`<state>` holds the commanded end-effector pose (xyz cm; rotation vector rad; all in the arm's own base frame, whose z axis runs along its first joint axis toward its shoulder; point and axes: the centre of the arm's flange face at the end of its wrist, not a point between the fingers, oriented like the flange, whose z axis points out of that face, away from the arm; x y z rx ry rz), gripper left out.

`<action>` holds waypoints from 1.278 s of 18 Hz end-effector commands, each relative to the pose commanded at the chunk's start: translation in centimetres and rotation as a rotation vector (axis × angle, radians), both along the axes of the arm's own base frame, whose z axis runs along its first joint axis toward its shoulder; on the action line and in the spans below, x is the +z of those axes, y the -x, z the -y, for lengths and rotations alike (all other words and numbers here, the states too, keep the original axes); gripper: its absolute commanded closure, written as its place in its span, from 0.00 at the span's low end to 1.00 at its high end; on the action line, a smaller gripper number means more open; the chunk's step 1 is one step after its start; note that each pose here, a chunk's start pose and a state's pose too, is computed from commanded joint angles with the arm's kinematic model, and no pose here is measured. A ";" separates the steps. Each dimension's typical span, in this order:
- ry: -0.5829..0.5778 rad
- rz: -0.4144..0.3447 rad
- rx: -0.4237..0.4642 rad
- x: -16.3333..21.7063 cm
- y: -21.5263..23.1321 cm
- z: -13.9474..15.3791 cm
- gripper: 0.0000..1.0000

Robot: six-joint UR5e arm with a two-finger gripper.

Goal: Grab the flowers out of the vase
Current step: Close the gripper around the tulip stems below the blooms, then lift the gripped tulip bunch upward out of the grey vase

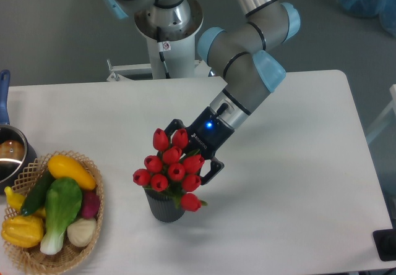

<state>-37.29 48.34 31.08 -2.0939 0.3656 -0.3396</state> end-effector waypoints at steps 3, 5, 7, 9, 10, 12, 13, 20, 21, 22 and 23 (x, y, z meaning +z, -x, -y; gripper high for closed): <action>-0.002 0.005 0.001 -0.2 0.1 0.0 0.44; -0.013 0.011 0.002 -0.1 0.3 0.1 0.46; -0.014 0.014 0.003 -0.1 0.3 0.1 0.52; -0.026 0.021 0.004 0.0 0.4 0.2 0.52; -0.040 0.028 0.006 0.1 0.6 0.3 0.52; -0.069 0.041 0.013 0.4 1.1 0.7 0.52; -0.082 0.049 0.016 0.6 1.2 0.9 0.52; -0.131 0.072 0.007 1.3 0.9 0.8 0.53; -0.145 0.079 0.005 1.6 0.8 0.8 0.53; -0.151 0.077 0.004 1.9 0.7 0.8 0.54; -0.156 0.076 0.004 2.2 0.6 0.9 0.56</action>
